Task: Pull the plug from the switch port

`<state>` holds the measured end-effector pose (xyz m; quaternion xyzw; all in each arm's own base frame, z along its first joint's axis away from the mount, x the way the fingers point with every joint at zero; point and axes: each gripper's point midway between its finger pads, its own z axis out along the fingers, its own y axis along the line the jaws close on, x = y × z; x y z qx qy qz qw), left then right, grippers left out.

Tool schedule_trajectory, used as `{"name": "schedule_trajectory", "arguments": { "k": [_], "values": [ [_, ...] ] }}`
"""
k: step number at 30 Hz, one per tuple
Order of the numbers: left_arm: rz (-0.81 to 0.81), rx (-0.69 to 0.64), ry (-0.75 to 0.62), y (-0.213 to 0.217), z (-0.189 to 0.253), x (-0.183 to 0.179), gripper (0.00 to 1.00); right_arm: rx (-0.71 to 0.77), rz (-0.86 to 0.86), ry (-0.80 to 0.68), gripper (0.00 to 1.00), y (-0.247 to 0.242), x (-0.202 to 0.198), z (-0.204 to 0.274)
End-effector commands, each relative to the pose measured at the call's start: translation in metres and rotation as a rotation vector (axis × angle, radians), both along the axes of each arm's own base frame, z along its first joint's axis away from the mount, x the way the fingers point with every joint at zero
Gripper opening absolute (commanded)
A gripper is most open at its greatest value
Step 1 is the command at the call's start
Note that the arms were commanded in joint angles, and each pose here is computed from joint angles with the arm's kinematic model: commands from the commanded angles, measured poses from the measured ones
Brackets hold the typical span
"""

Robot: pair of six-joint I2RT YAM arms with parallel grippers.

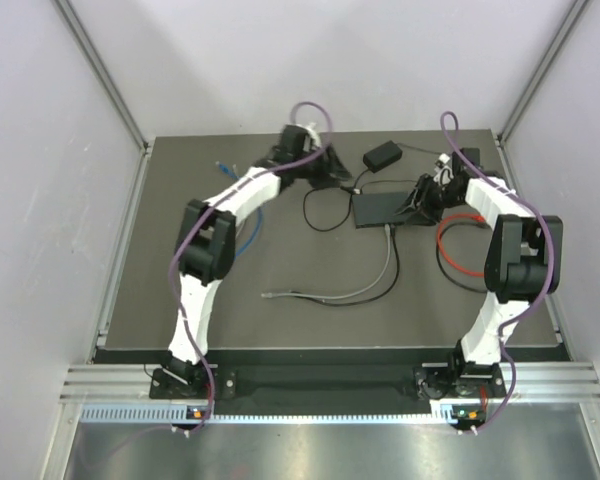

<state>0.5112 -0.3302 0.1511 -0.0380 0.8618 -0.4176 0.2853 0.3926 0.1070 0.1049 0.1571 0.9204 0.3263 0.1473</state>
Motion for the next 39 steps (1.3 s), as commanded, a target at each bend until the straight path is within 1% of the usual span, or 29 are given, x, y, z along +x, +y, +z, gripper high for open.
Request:
{"name": "schedule_trajectory", "arguments": {
  "k": [1,3,5,10,13,16,17,19,24,31,33,34,36,39],
  "values": [
    [-0.232,-0.195,-0.061,-0.089,0.025,-0.039,0.56,0.024,-0.012,-0.064,0.44,-0.013,0.017,-0.005],
    [-0.26,-0.245,-0.073,-0.108,0.026,-0.043,0.56,0.044,-0.014,-0.06,0.42,-0.012,0.019,-0.012],
    [-0.276,-0.263,-0.052,-0.121,0.021,-0.05,0.56,0.051,-0.017,-0.057,0.4,-0.014,0.02,-0.019],
    [-0.273,-0.259,0.013,-0.133,-0.013,-0.051,0.55,0.084,-0.013,-0.06,0.31,-0.012,0.02,-0.037],
    [-0.26,-0.247,0.072,-0.139,-0.034,-0.057,0.54,0.099,-0.009,-0.055,0.29,-0.01,0.018,-0.044],
    [-0.238,-0.217,0.107,-0.142,-0.05,-0.059,0.53,0.103,-0.008,-0.066,0.29,-0.009,0.018,-0.048],
    [-0.225,-0.194,0.138,-0.141,-0.058,-0.062,0.53,0.105,-0.004,-0.081,0.29,-0.009,0.02,-0.048],
    [-0.211,-0.182,0.151,-0.14,-0.064,-0.06,0.53,0.11,-0.002,-0.08,0.29,-0.009,0.02,-0.052],
    [-0.165,-0.104,0.237,-0.131,-0.085,-0.063,0.52,0.142,0.02,-0.098,0.29,-0.005,0.019,-0.061],
    [-0.17,-0.068,0.275,-0.127,-0.093,-0.071,0.51,0.141,0.005,-0.11,0.29,-0.006,0.02,-0.071],
    [-0.175,-0.064,0.275,-0.126,-0.093,-0.072,0.51,0.164,-0.022,-0.101,0.3,-0.004,0.02,-0.074],
    [-0.175,-0.06,0.283,-0.125,-0.096,-0.073,0.51,0.17,-0.032,-0.127,0.3,-0.004,0.025,-0.072],
    [-0.179,-0.059,0.291,-0.125,-0.097,-0.076,0.51,0.191,-0.067,-0.106,0.3,-0.003,0.024,-0.075],
    [-0.18,-0.058,0.311,-0.123,-0.099,-0.081,0.51,0.216,-0.098,-0.112,0.31,-0.001,0.027,-0.076]
  ]
}}
